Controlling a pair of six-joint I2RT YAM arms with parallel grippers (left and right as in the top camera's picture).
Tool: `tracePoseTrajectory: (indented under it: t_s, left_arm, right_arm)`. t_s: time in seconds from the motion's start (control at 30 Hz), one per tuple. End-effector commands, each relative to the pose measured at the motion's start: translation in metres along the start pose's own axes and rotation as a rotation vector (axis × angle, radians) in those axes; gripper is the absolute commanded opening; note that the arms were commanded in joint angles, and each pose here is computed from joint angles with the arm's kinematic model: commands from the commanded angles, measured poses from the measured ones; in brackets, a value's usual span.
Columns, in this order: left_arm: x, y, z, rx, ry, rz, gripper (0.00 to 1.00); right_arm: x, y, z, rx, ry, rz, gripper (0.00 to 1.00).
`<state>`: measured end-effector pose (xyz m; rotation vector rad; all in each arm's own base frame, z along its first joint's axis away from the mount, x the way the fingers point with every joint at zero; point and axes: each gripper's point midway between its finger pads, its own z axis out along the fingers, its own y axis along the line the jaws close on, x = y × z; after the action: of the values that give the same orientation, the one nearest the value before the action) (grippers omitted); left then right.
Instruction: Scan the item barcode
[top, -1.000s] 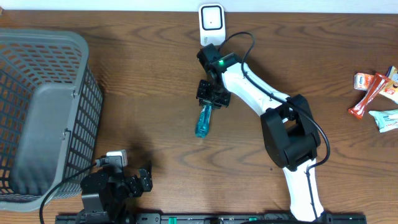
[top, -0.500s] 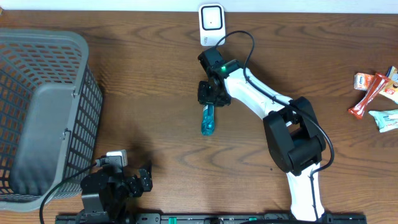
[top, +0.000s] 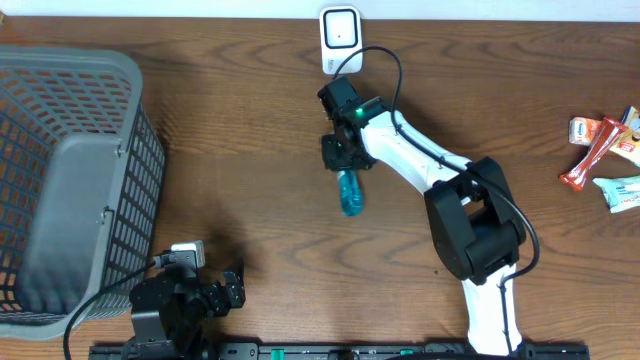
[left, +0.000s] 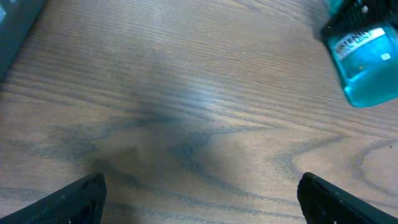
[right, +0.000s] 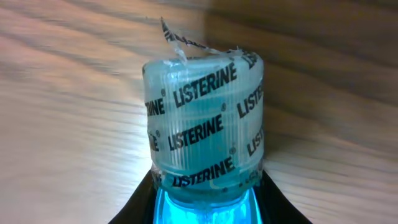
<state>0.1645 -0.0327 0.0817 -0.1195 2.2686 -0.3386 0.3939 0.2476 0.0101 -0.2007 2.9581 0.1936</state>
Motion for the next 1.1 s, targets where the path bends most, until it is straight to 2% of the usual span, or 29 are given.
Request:
tracePoseTrajectory:
  t_s: [0.0, 0.13, 0.3, 0.73, 0.97, 1.07]
  left_arm:
    - [0.001, 0.000, -0.001, -0.001, 0.002, 0.008, 0.98]
    - [0.001, 0.000, -0.001, -0.001, 0.002, 0.008, 0.98]
    - [0.001, 0.000, -0.001, -0.001, 0.002, 0.008, 0.98]
    - [0.001, 0.000, -0.001, -0.001, 0.002, 0.008, 0.98]
    - [0.001, 0.000, -0.001, -0.001, 0.002, 0.008, 0.98]
    - [0.001, 0.000, -0.001, -0.001, 0.002, 0.008, 0.98]
  right_arm:
    - [-0.013, -0.059, -0.020, 0.349, -0.128, 0.025, 0.01]
    - [-0.021, -0.070, -0.067, 0.492, -0.272, 0.115, 0.01]
    - [-0.016, -0.068, -0.102, 0.582, -0.388, 0.196, 0.01]
    - [-0.014, -0.046, -0.137, 0.746, -0.573, 0.108, 0.01]
    - [-0.011, -0.036, -0.158, 0.655, -0.581, 0.122, 0.01]
    - [-0.020, -0.024, -0.177, 0.625, -0.582, -0.030, 0.01]
